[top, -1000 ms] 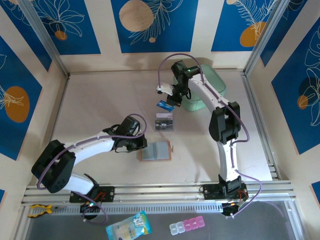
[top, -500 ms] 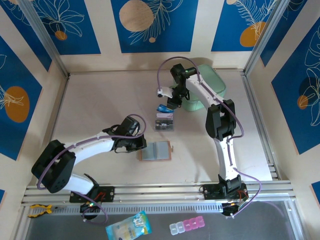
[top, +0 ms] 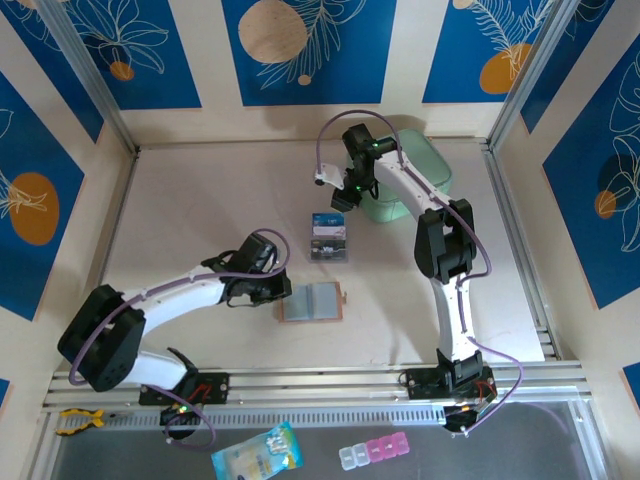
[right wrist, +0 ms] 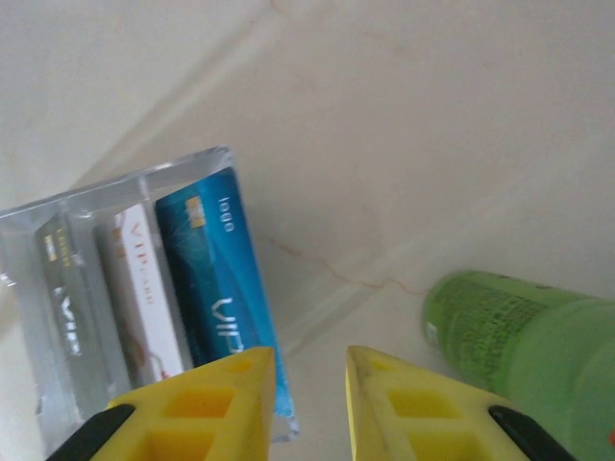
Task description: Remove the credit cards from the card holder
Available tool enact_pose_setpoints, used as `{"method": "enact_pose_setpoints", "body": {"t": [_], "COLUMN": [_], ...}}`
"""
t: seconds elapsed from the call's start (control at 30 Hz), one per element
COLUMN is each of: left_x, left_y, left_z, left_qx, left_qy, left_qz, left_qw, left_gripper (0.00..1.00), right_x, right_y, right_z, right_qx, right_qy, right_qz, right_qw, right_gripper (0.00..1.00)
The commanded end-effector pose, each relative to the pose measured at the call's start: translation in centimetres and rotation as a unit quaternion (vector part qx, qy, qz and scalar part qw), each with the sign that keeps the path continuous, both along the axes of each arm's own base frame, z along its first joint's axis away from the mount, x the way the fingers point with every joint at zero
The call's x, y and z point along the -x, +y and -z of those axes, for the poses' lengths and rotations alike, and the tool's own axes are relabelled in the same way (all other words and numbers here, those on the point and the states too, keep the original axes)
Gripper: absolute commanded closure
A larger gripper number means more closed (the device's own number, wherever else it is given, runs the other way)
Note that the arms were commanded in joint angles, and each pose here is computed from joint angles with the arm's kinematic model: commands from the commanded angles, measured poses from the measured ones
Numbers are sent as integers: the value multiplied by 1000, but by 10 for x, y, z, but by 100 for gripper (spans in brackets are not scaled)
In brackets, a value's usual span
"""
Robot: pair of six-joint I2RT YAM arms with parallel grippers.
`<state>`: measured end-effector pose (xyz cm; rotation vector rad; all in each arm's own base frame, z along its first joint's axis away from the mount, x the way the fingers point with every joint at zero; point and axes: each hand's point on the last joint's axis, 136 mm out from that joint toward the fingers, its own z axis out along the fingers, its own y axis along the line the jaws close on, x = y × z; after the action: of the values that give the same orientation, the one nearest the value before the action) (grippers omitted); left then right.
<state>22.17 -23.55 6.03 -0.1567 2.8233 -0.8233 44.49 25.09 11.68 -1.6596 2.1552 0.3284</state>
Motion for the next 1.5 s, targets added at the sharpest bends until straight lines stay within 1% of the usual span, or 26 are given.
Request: {"method": "enact_pose_setpoints", "body": {"t": [0.0, 0.23, 0.33, 0.5, 0.6, 0.77, 0.97, 1.1, 1.2, 1.33, 1.47], "left_x": [3, 6, 6, 6, 7, 7, 8, 8, 7, 7, 9], "left_y": [11, 15, 16, 18, 18, 18, 21, 24, 27, 32, 33], "left_z": [3, 5, 6, 7, 8, 7, 8, 9, 9, 12, 15], "left_qx": [-13, -18, -18, -20, -20, -18, -21, -24, -29, -37, -35], "left_qy": [4, 5, 6, 6, 8, 7, 5, 3, -2, -2, 2], "left_qz": [-12, -15, -16, -18, -17, -17, -18, -19, -20, -19, -18], "left_qw": [1000, 1000, 1000, 1000, 1000, 1000, 1000, 1000, 999, 999, 999], "left_gripper": [91, 91, 91, 91, 91, 91, 91, 91, 91, 92, 92], "right_x": [-11, -21, -18, -7, -1, -3, -17, -13, -1, 28, 59], "right_y": [8, 18, 22, 24, 24, 25, 23, 25, 26, 32, 39], "right_z": [-9, 12, 24, 41, 43, 27, 1, -17, -24, -27, -26], "right_qx": [-9, 6, 14, 29, 33, 19, 12, -9, -27, -52, -80], "right_qy": [-30, -38, -32, -15, -8, -24, -72, -82, -72, -45, 4], "right_qz": [19, 15, 2, -20, -31, -28, 8, 39, 69, 105, 158], "right_qw": [999, 999, 999, 999, 999, 999, 997, 996, 995, 992, 984], "right_gripper": [73, 70, 68, 68, 68, 68, 68, 68, 69, 70, 73]}}
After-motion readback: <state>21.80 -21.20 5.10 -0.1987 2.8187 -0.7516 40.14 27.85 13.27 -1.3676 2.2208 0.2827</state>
